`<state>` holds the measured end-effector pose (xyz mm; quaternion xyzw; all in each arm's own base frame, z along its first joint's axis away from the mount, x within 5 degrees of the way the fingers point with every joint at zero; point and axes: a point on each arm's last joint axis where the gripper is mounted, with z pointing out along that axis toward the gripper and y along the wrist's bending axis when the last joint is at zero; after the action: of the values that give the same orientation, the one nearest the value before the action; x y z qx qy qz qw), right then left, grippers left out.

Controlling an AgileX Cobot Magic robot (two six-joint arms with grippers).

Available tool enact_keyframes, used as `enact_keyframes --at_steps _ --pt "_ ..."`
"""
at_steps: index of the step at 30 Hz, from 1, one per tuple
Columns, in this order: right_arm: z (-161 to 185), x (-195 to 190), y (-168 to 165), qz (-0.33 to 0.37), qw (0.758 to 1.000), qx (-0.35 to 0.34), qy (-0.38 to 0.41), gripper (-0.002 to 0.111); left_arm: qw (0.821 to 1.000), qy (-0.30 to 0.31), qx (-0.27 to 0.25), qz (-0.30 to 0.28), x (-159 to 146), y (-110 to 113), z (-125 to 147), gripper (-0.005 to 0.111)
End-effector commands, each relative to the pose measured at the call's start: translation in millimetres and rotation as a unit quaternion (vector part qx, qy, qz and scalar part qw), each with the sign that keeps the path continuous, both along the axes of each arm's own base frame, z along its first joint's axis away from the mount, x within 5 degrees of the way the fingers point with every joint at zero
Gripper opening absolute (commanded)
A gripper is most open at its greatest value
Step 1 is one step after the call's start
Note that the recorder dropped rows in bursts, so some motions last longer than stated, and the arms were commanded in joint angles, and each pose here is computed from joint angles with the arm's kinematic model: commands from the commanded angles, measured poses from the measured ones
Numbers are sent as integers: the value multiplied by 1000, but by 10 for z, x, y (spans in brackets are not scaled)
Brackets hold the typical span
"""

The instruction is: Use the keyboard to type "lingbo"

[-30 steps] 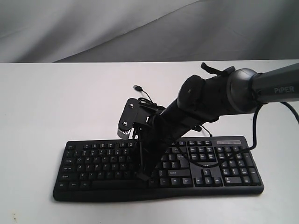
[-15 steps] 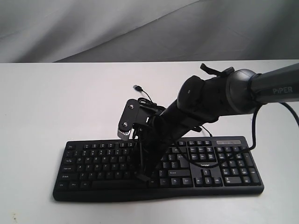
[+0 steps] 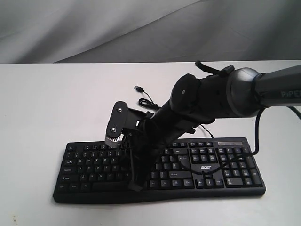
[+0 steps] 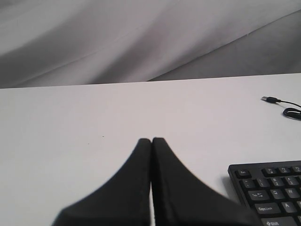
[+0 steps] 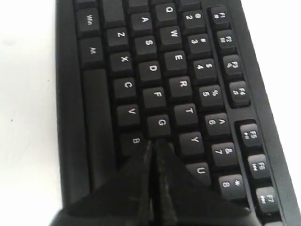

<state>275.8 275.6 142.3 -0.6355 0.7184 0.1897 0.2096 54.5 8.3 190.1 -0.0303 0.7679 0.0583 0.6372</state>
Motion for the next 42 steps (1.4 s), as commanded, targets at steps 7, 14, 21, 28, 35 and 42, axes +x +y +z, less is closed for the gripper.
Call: enact_keyframes --at_steps 7,14,21,28,35,42 --pt "-29 -85 90 14 1000 -6 5 0 1000 -4 -1 0 0 0 -6 1" --pt "-42 -77 68 11 1000 -20 3 0 1000 -4 -1 0 0 0 -6 1" --pt "-58 -78 68 12 1000 -21 5 0 1000 -4 -1 0 0 0 -6 1" --pt "-112 -71 70 10 1000 -25 8 0 1000 -4 -1 0 0 0 -6 1" --pt "-133 -70 70 10 1000 -27 8 0 1000 -4 -1 0 0 0 -6 1" --pt "-204 -63 71 9 999 -33 12 0 1000 -4 -1 0 0 0 -6 1"
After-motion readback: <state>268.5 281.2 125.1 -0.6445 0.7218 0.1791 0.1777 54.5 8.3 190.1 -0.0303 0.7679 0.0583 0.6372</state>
